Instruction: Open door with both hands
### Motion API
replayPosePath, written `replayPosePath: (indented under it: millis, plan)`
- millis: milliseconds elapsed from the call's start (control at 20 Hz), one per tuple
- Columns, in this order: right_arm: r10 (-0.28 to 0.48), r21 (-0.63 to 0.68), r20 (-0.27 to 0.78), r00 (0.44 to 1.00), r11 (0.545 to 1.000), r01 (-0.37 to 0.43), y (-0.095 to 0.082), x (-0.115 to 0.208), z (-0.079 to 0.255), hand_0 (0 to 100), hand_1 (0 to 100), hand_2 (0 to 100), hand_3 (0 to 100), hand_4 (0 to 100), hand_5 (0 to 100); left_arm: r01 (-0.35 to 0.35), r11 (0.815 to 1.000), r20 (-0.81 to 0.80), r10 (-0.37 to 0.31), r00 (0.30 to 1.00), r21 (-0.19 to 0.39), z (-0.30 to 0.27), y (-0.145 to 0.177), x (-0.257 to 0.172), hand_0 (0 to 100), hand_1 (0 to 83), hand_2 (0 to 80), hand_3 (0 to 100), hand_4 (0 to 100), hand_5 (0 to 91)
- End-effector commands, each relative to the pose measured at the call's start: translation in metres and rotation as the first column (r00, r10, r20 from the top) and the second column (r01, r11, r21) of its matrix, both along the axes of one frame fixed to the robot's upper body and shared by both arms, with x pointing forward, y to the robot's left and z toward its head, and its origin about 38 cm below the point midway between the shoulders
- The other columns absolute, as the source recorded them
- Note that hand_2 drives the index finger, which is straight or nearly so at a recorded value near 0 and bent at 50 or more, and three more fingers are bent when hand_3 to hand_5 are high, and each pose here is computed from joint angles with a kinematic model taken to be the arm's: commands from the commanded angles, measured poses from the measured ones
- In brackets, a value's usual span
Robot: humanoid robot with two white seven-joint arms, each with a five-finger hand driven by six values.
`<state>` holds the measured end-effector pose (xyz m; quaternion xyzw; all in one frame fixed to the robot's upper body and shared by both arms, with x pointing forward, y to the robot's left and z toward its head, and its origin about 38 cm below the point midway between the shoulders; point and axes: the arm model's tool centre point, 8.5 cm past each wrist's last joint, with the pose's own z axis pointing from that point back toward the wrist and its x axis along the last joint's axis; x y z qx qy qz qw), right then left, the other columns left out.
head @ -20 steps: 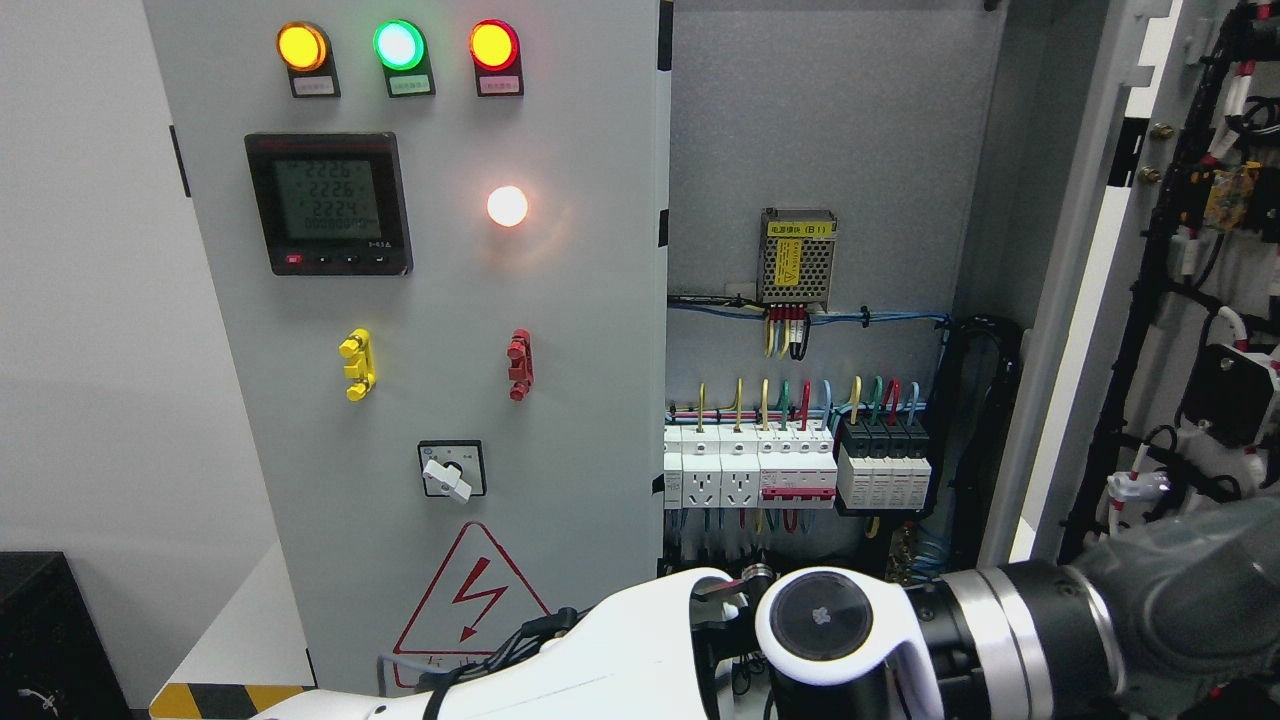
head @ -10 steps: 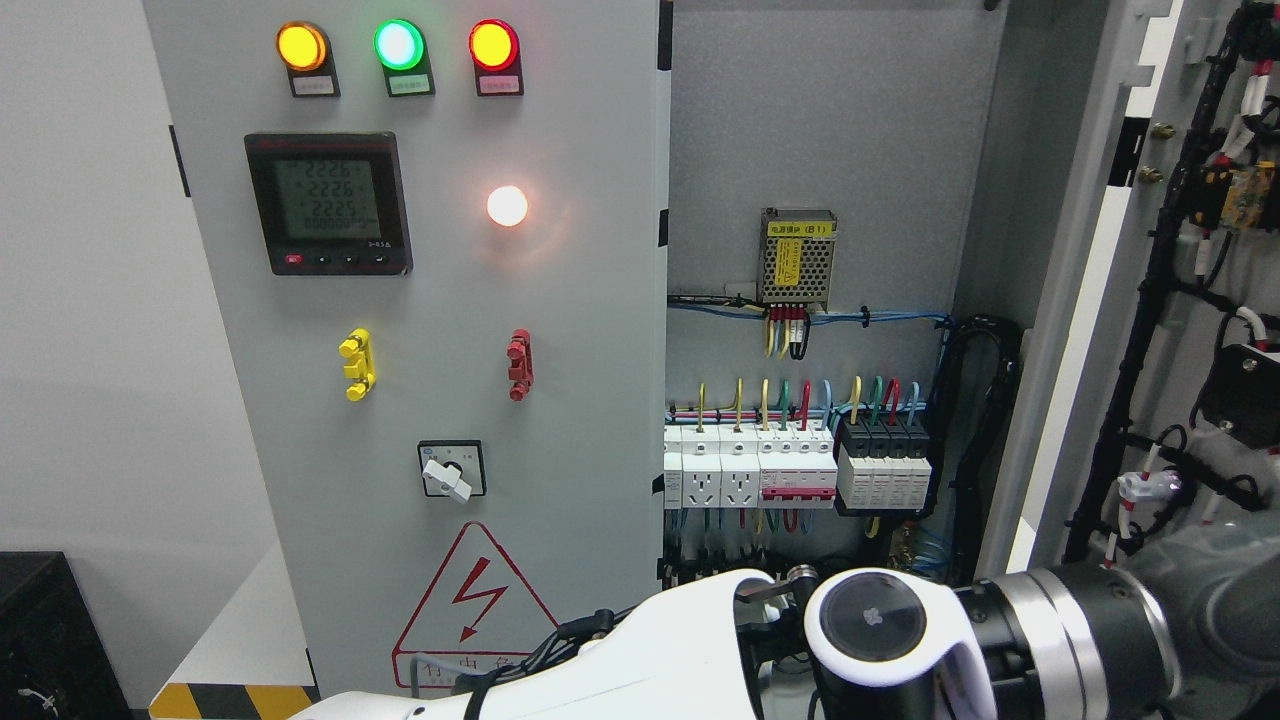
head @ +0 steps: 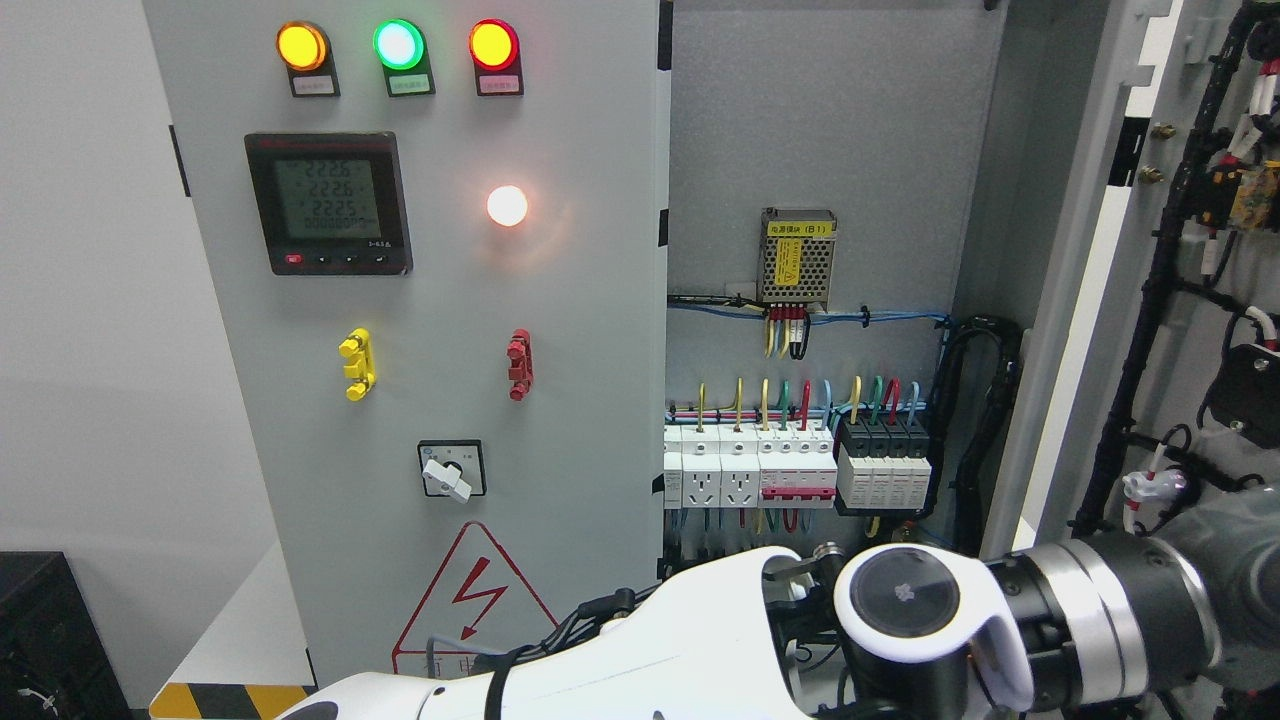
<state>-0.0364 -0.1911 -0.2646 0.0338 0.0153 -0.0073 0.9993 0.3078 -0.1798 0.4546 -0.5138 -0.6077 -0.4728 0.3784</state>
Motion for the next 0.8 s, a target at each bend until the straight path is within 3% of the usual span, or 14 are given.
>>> replayPosePath:
  millis: [0,751]
  plan:
    - [0.049,0.001,0.002,0.999,0.999,-0.049,0.0004,-0.0001,0.0,0,0,0,0,0,0,-0.024,1.0,0.003,0.024,1.0,0.015,0.0017,-0.008,0.007,0,0.0,0.0,0,0,0.0]
    - [0.049,0.001,0.001,0.999,0.999,-0.049,0.0004,-0.0002,0.0,0,0,0,0,0,0,-0.03,0.999,0.011,0.03,0.999,0.02,0.0033,-0.0052,0.0092,0,0.0,0.0,0,0,0.0]
